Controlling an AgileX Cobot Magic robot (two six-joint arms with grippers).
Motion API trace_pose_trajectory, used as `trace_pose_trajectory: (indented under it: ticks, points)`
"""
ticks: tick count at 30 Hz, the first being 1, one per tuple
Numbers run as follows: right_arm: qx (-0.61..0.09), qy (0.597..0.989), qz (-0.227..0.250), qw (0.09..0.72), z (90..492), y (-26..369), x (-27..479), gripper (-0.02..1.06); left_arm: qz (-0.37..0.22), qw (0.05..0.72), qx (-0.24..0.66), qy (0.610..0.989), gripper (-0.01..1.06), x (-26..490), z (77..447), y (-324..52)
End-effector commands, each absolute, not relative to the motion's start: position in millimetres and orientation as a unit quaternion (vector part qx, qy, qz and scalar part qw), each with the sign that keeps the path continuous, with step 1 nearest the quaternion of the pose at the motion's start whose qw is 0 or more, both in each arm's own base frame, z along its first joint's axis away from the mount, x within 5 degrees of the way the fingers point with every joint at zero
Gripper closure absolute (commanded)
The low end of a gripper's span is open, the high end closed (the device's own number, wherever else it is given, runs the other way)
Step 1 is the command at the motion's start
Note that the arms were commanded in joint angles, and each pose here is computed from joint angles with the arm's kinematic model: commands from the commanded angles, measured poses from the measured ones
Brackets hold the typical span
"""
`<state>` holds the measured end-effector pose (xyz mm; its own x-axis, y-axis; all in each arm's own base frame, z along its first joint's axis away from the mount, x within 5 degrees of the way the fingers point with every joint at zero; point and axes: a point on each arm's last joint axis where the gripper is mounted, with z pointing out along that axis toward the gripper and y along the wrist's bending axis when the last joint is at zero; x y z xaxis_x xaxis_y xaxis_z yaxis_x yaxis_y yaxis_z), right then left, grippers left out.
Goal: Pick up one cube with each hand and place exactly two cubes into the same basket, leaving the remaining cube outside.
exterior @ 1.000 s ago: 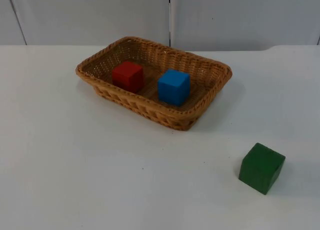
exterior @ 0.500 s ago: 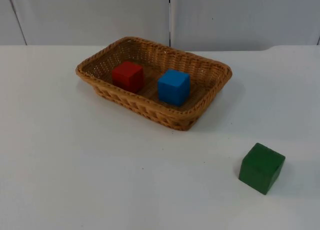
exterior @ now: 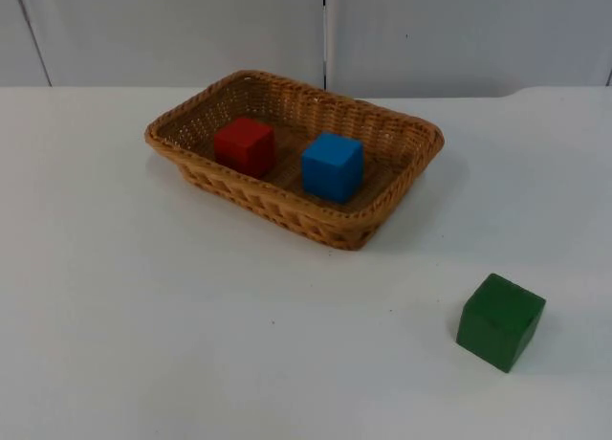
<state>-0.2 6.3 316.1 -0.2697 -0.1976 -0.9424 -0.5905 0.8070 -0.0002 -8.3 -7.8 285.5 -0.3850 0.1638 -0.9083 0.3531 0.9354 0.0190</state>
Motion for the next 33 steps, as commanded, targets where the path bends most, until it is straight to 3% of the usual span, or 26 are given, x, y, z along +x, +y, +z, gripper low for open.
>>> trace_pose_trajectory:
  ticks: [1,8,19,33]
  points:
    - [-0.243,0.783,0.177,0.545,313,3,-2,0.29,-0.085,0.532,0.148,0.829,0.13,-8,284,-6]
    - [-0.242,0.783,0.164,0.549,306,-2,-6,0.29,-0.081,0.528,0.140,0.834,0.13,-8,283,-5]
    - [-0.223,0.823,0.139,0.503,281,-7,-5,0.29,-0.071,0.525,0.111,0.841,0.13,-7,282,0]
    - [-0.231,0.822,0.135,0.503,280,-6,-5,0.29,-0.071,0.525,0.111,0.841,0.13,-7,282,0]
